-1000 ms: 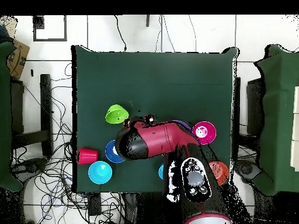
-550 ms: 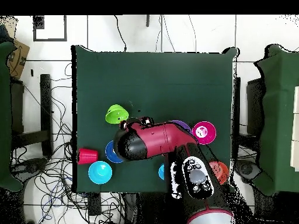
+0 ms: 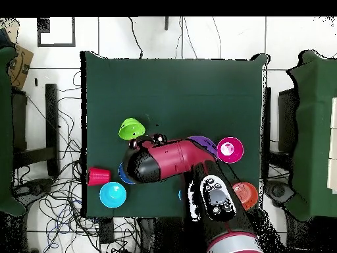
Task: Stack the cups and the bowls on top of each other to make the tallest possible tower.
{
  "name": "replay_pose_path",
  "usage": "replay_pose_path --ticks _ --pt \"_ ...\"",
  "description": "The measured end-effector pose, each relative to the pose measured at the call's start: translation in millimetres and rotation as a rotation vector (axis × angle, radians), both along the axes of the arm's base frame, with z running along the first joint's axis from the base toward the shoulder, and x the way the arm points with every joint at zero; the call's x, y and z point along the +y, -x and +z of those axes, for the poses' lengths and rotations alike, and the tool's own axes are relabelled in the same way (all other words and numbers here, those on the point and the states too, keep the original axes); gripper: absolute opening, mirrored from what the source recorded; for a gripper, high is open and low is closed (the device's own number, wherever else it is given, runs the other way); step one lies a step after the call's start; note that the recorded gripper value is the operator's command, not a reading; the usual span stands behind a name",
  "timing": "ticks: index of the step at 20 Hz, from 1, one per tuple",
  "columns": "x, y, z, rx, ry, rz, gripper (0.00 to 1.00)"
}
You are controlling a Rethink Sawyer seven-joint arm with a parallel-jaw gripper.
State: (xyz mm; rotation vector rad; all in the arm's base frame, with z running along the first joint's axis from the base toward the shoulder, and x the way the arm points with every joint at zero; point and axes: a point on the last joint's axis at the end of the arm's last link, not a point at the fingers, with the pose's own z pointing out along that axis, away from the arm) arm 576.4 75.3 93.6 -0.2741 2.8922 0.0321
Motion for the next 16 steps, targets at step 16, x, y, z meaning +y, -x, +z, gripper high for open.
replay_pose_path --ticks 16 --pt "46.9 21.6 -27.9 0.062 -0.023 0.074 1.0"
